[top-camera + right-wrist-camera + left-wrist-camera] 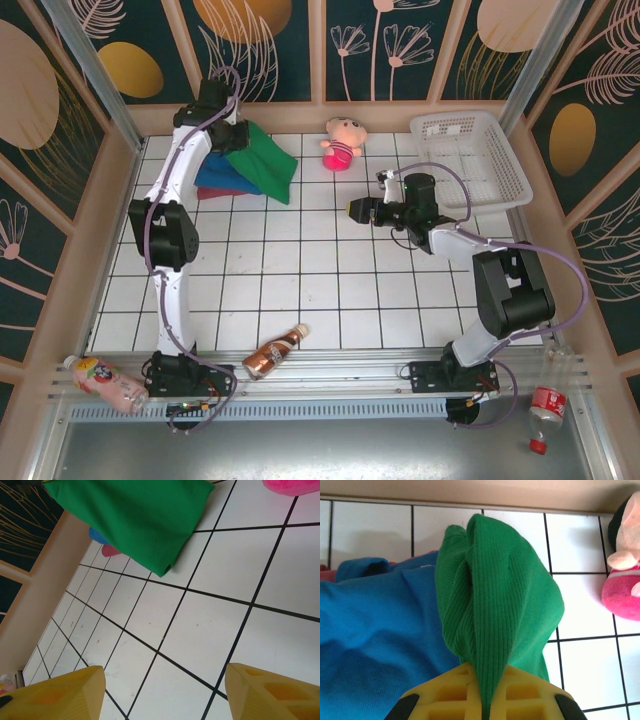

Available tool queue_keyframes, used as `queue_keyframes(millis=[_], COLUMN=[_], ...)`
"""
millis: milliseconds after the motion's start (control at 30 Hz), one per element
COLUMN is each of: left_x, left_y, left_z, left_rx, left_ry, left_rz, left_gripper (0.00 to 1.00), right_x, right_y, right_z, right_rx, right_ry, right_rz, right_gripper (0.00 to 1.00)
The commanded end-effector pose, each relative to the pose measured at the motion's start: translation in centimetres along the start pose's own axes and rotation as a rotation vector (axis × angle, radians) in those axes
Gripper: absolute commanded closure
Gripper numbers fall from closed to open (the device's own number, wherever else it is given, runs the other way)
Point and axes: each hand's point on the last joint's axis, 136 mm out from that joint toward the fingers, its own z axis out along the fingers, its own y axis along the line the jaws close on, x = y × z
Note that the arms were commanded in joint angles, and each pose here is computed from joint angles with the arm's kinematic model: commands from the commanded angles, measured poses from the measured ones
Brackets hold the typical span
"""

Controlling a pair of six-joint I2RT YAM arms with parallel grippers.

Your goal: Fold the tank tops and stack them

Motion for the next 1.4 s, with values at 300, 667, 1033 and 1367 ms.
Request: queue_keyframes(millis=[300, 667, 1033, 1367], left_x=[-5.6, 0.6, 2.7, -1.1], left_y=[2.1, 12.7, 16.7, 15.8], left_z=[-7.1, 0.3, 3.3, -2.4], left_rx=[-0.103, -0.212, -0.369, -0.386], left_ry=[-0.215, -0.080, -0.045, -0.166], left_rz=[-0.067, -0.153, -0.099, -0.023], left_gripper=[1.00, 0.97, 0.45, 0.11], right_x=[0.3, 1.2, -2.3, -5.3], right_y=[0.8, 1.0, 0.7, -4.0], right_z=[0.5, 1.1, -1.3, -8.1], right_rx=[-0.052, -0.076, 0.001, 0.278], right_ry=[0.000, 0.021, -0.052, -0.206], right_rz=[-0.002, 0.016, -0.037, -0.089], right_gripper=[0.35, 0.35, 0.33, 0.15])
